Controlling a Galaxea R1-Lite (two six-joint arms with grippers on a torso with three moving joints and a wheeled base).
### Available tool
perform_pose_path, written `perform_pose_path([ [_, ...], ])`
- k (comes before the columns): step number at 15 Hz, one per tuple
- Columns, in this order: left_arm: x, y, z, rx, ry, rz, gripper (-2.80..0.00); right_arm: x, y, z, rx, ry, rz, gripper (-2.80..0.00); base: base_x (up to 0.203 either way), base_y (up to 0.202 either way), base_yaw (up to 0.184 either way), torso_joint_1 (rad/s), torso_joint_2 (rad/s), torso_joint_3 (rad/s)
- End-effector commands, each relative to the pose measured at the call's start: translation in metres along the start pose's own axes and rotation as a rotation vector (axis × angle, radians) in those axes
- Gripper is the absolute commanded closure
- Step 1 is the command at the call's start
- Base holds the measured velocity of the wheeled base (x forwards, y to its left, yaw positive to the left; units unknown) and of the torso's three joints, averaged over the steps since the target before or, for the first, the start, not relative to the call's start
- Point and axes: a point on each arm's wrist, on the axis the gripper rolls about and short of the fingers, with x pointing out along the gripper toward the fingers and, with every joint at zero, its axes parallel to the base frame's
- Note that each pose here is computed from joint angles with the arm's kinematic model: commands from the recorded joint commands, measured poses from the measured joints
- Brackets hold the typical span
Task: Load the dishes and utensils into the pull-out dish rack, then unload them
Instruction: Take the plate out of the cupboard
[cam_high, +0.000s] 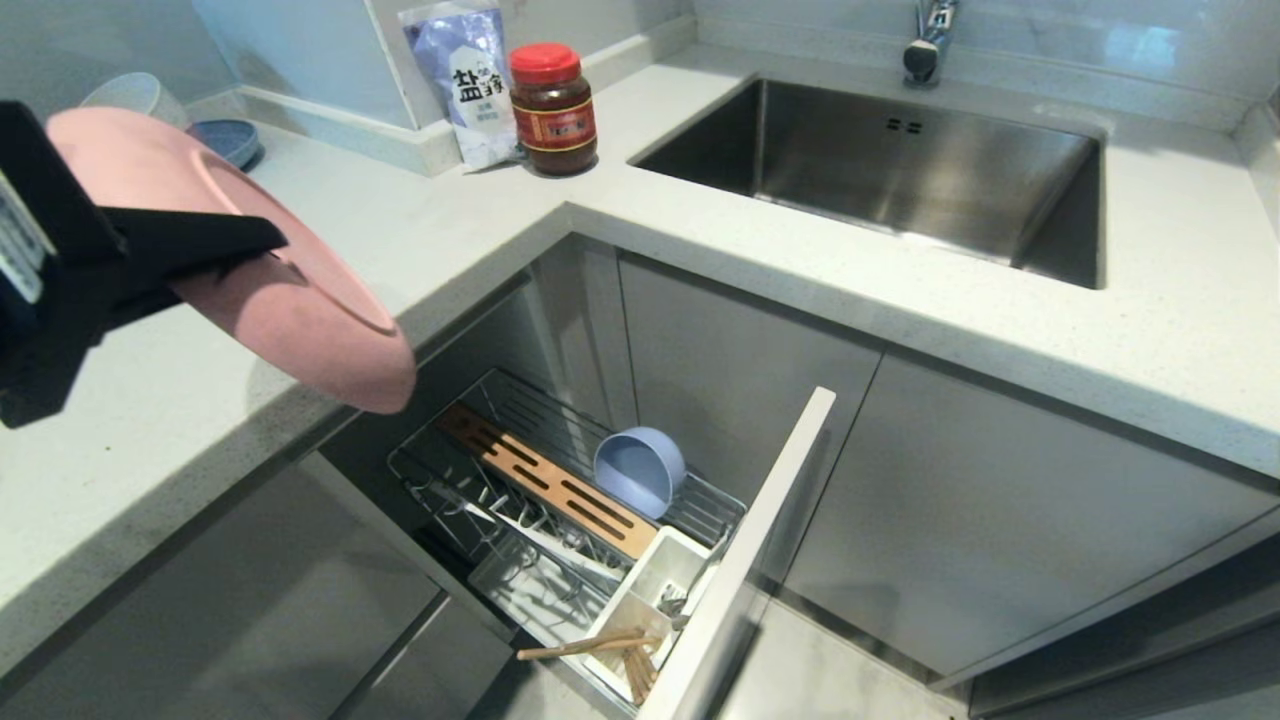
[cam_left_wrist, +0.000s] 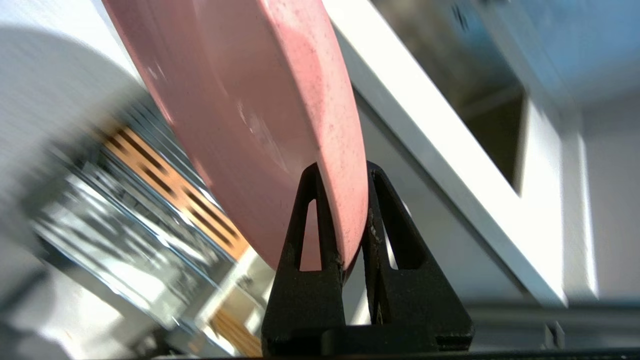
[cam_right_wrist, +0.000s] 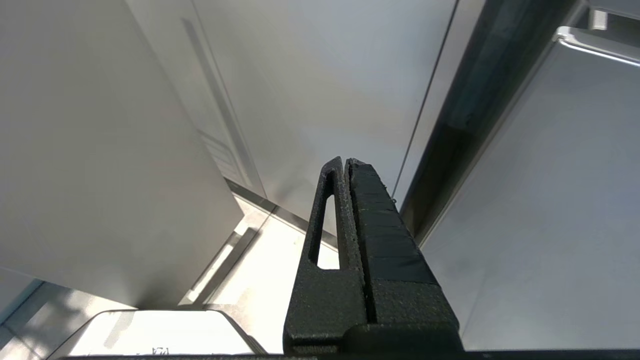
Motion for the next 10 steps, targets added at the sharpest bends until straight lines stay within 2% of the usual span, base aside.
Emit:
perform_pose_path([
  [1,-0.008,0.009,0.019,-0.007,-0.091,0.048,0.0,0.0,0.0,0.0,0.0,-0.001,0.001,0.0,0.0,0.0,0.0,0.0,0.0,0.0],
  [2,-0.007,0.014,0.024,0.011,-0.128,0.101,0.0,0.0,0.0,-0.001,0.0,-0.002,0.001,0.0,0.0,0.0,0.0,0.0,0.0,0.0],
  [6,0.002,0.034,0.04,0.153,-0.229,0.327,0.0,0.0,0.0,-0.001,0.0,-0.002,0.001,0.0,0.0,0.0,0.0,0.0,0.0,0.0],
  [8,0.011,0.043,0.05,0.267,-0.242,0.428,0.0,0.0,0.0,-0.001,0.0,-0.001,0.0,0.0,0.0,0.0,0.0,0.0,0.0,0.0],
  [10,0.032,0.042,0.064,0.418,-0.222,0.492,0.0,0.0,0.0,0.0,0.0,-0.003,0.0,0.0,0.0,0.0,0.0,0.0,0.0,0.0],
])
